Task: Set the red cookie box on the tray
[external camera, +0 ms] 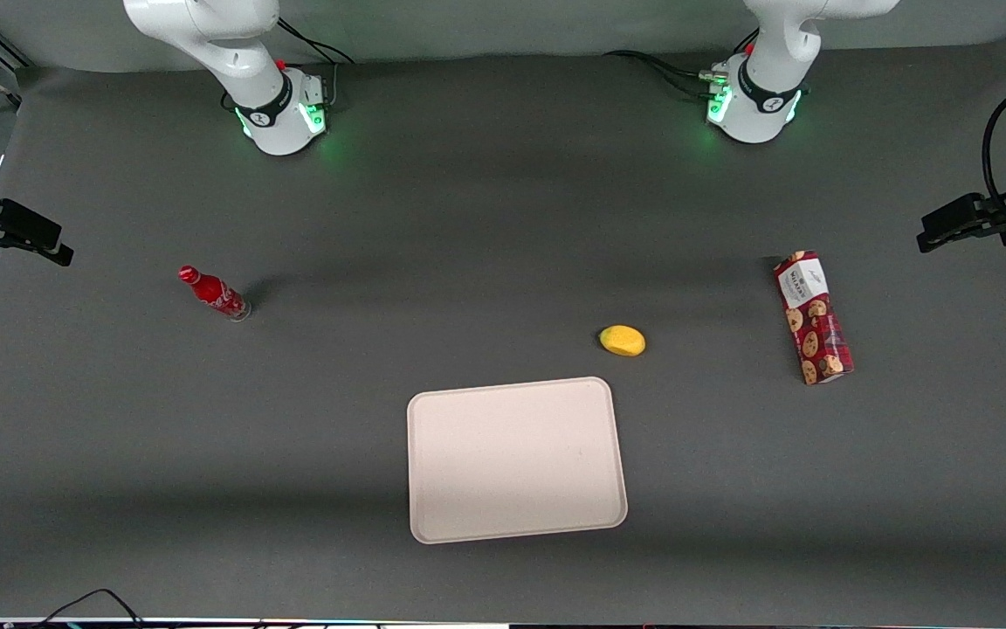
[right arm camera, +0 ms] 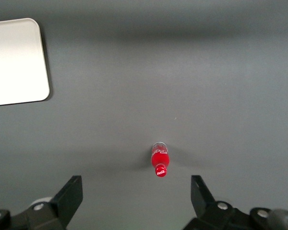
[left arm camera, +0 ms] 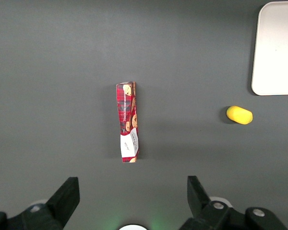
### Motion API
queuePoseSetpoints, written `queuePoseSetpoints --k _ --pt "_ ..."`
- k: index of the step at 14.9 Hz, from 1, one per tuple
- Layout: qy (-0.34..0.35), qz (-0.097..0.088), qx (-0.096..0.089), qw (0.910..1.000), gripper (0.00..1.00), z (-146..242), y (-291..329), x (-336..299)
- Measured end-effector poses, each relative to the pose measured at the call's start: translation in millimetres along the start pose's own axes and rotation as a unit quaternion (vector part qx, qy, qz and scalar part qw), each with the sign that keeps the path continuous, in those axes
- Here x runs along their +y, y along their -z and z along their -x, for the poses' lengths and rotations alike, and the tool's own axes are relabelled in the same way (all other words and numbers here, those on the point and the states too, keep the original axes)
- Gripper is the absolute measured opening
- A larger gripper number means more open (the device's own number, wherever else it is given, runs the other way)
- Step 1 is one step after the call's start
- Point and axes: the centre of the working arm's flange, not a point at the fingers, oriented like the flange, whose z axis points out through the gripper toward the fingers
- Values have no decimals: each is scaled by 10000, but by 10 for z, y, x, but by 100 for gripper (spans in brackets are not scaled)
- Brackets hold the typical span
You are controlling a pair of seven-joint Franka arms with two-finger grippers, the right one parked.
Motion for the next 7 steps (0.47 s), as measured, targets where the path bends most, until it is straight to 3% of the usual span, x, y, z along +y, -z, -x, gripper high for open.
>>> queuePoseSetpoints --k 7 --pt "20 -112 -17 9999 100 -19 -27 -33"
